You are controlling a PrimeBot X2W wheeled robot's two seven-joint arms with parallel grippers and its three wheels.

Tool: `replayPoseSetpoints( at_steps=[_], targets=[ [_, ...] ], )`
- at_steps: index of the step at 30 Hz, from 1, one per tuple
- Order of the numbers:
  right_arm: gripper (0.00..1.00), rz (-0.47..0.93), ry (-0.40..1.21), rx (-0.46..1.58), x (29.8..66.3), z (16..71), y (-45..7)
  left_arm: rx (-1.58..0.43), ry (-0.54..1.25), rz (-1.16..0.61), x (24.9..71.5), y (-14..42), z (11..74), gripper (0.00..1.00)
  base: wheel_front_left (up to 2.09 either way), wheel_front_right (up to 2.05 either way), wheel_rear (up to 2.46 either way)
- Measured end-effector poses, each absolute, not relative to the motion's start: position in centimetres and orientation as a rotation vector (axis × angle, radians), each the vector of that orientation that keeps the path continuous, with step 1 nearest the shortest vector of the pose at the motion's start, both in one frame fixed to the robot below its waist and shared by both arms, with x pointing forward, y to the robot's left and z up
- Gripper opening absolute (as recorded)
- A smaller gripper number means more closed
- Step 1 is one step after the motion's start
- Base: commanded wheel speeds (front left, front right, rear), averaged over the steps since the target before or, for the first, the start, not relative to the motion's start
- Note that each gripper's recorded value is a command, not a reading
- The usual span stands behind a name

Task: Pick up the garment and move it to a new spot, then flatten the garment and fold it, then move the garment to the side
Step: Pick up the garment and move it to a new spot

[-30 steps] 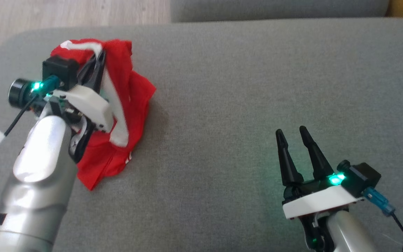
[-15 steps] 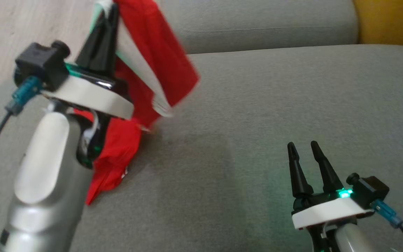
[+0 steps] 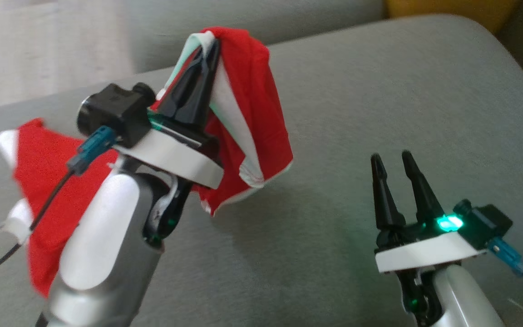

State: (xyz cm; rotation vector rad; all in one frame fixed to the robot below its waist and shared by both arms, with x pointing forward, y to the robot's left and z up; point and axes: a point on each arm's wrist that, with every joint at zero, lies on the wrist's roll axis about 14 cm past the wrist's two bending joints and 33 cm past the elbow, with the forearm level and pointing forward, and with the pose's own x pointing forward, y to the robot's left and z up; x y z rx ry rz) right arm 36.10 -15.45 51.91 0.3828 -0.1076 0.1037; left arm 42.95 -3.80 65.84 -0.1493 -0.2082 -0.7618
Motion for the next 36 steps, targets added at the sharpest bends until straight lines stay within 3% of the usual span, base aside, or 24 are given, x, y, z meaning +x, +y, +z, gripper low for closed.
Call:
replayPoseSetpoints(
  at_steps=[8, 9, 10, 19, 28, 36],
  targets=[
    [1.0, -0.023, -0.129, 0.396, 34.9, 52.1, -19.3, -0.175, -0.172, -0.924, 44.3, -11.5, 64.5, 0.0, 0.0, 0.0, 0.0],
    [1.0, -0.039, -0.127, 0.395, 34.6, 52.0, -19.8, -0.172, -0.192, -0.937, 44.6, -12.3, 64.7, 0.82, 0.0, 0.0, 0.0],
    [1.0, -0.053, -0.124, 0.397, 34.5, 51.8, -20.1, -0.175, -0.211, -0.944, 45.0, -12.9, 65.0, 1.0, 0.0, 0.0, 0.0],
    [1.0, -0.094, -0.105, 0.399, 34.4, 51.1, -21.2, -0.144, -0.237, -0.89, 48.5, -13.0, 63.4, 1.0, 0.0, 0.0, 0.0],
    [1.0, -0.024, -0.111, 0.39, 36.2, 51.4, -19.5, -0.06, -0.247, -0.698, 49.6, -4.3, 60.6, 1.0, 0.0, 0.0, 0.0],
    [1.0, 0.062, -0.061, 0.368, 36.4, 50.1, -16.6, -0.041, -0.173, -0.499, 45.1, 4.3, 56.1, 1.0, 0.0, 0.0, 0.0]
  ],
)
